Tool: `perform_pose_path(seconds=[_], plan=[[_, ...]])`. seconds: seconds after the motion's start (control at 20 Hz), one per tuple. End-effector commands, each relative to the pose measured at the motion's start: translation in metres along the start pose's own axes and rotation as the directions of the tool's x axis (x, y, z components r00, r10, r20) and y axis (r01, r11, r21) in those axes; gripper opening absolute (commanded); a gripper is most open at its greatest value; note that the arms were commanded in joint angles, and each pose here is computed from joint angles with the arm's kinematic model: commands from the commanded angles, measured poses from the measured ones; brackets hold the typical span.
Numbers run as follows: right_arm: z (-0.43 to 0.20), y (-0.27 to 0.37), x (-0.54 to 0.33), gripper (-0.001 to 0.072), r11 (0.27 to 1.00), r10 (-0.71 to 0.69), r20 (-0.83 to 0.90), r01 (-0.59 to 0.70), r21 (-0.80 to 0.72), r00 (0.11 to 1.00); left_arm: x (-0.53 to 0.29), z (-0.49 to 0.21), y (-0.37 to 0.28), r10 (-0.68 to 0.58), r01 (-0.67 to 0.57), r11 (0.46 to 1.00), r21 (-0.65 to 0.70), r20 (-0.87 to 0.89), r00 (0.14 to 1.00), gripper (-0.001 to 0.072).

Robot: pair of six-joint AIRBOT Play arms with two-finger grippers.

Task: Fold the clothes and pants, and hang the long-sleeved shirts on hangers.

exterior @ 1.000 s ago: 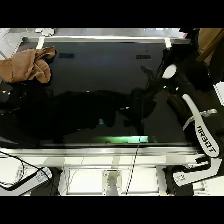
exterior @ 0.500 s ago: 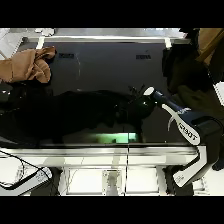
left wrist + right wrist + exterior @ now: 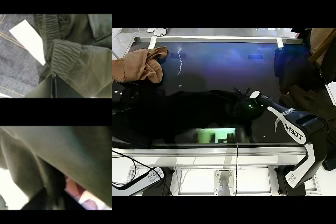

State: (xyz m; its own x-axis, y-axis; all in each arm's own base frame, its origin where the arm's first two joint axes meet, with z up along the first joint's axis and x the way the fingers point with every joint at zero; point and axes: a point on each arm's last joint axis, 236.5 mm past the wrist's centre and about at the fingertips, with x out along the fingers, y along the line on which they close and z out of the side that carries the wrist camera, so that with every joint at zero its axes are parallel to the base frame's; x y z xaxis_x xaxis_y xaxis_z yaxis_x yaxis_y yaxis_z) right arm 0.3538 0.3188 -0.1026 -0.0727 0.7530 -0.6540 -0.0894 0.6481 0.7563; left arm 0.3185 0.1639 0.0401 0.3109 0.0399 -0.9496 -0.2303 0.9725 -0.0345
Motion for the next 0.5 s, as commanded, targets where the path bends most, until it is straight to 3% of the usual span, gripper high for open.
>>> perform_pose_path(seconds=[0.0, 0.25, 0.45], plan=[[0.014, 0.022, -0.009, 0.0007, 0.998, 0.039, 0.024, -0.038, -0.042, 0.999, 0.0, 0.003, 0.0, 0.001, -0.001, 1.0, -0.002, 0.013, 1.0, 0.0017], [0.011, 0.105, -0.145, 0.0007, 0.947, 0.121, -0.047, -0.13, -0.293, 0.991, -0.019, 0.009, 0.0, 0.02, -0.02, 1.0, -0.008, 0.071, 0.997, 0.0017], [-0.02, 0.164, -0.282, 0.0006, 0.901, -0.006, 0.113, 0.055, -0.43, 0.994, -0.039, 0.014, -0.007, 0.013, -0.008, 0.999, -0.033, 0.133, 0.991, 0.0016]])
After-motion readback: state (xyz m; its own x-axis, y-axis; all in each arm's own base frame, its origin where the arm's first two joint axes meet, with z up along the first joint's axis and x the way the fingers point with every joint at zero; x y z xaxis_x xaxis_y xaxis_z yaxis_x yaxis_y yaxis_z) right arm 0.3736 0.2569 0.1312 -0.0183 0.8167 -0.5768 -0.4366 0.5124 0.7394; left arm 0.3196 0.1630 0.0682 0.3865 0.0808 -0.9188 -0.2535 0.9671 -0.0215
